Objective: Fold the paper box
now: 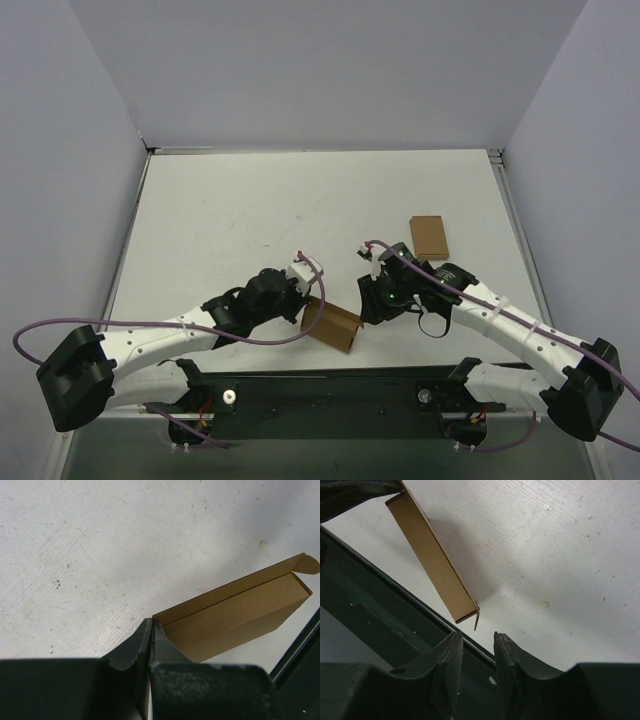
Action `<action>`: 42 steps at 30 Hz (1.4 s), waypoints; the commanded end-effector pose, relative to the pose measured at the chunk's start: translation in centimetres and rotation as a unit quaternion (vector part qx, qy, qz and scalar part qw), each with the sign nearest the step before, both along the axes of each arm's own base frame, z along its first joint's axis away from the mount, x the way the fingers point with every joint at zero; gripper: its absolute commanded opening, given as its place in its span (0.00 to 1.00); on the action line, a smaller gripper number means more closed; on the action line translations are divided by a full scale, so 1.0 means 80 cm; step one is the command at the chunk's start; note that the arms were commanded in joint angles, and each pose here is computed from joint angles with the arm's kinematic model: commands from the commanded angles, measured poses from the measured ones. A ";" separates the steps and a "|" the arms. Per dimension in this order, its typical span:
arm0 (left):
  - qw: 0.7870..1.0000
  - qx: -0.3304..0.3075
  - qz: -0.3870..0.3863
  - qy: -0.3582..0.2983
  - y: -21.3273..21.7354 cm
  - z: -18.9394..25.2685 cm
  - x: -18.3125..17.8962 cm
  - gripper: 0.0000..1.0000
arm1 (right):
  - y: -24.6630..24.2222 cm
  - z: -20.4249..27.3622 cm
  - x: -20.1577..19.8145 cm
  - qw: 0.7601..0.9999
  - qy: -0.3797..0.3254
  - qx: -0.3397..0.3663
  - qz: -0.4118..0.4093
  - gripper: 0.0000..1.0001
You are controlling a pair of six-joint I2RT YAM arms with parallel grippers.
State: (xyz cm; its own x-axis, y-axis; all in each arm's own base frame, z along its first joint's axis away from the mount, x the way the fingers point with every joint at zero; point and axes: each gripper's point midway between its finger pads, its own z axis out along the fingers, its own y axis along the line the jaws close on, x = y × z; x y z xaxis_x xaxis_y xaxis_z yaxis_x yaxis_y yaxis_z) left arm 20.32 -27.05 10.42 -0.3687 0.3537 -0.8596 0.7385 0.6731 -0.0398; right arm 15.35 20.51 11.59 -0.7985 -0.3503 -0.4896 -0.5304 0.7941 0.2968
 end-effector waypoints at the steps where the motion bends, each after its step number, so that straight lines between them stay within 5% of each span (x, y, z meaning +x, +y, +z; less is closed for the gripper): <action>1: 1.000 -0.013 0.009 -0.014 -0.001 0.020 0.005 0.00 | 0.006 -0.008 -0.002 1.000 0.018 -0.003 -0.008 0.31; 42: 1.000 -0.017 0.020 -0.016 0.002 0.026 0.008 0.00 | 0.026 -0.031 -0.016 0.998 0.044 -0.034 -0.019 0.17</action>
